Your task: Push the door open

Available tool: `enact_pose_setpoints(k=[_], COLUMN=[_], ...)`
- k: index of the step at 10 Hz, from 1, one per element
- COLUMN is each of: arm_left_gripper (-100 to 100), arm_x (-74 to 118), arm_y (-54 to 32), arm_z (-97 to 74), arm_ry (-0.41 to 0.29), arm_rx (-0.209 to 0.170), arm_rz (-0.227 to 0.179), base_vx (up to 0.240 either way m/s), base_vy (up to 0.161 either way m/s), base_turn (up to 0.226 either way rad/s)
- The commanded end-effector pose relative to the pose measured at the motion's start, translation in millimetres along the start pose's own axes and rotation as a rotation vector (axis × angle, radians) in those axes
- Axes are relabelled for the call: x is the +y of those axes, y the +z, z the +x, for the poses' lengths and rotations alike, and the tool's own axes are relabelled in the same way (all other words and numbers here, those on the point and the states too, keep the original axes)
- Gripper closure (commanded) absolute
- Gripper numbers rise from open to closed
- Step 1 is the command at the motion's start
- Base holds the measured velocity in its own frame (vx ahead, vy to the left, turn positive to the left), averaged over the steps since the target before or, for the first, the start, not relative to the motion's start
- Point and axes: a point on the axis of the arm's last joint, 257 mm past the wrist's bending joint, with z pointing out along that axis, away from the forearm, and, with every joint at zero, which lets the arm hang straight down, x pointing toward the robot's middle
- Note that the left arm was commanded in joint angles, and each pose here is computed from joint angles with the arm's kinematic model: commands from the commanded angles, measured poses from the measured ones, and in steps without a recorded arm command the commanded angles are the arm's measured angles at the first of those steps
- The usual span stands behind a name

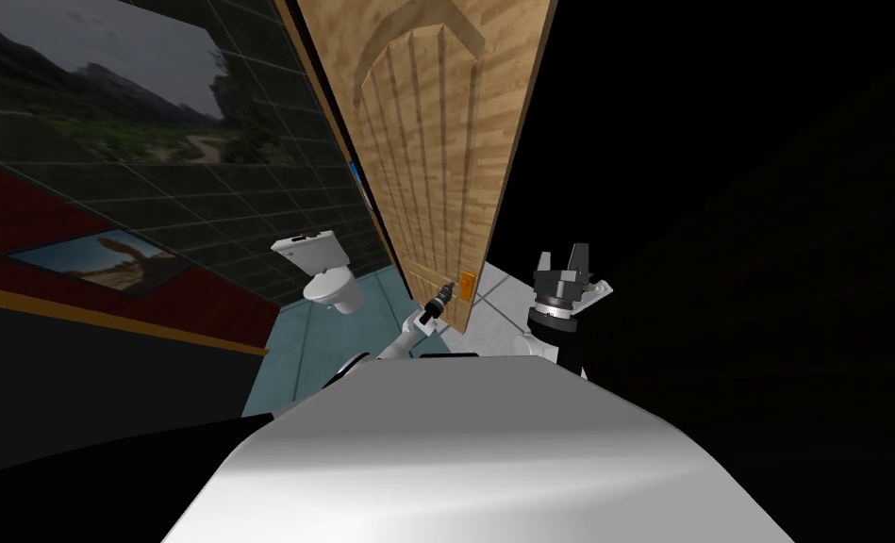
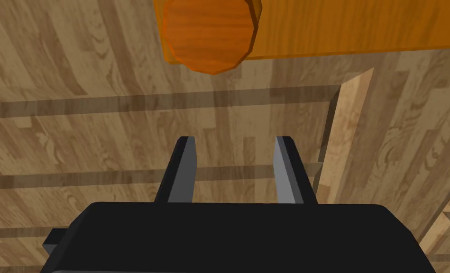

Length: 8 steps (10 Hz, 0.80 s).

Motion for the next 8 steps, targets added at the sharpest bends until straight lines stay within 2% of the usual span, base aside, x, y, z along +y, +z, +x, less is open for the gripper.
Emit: enact_pose_setpoints(k=[1,4,5,8], arm_left_gripper=[-100,-100,-100,-100], arm_x=[-2.4,-8.3,-6.8,-5.6], arm_y=[0.4,3.5,3.2,2.4], arm_z=[6.2,22.1,18.0,11.5], arm_ry=[-0.009,-0.032,-0.027,-0.018], arm_rx=[0.012,0.036,0.032,0.022], arm_rz=[0.004,0.015,0.013,0.012], base_vx=[-0.237,-0.203,-0.082,0.115], base_vy=[0.098,0.111,0.058,-0.108], base_turn=[0.003,0.004,-0.01,-0.021])
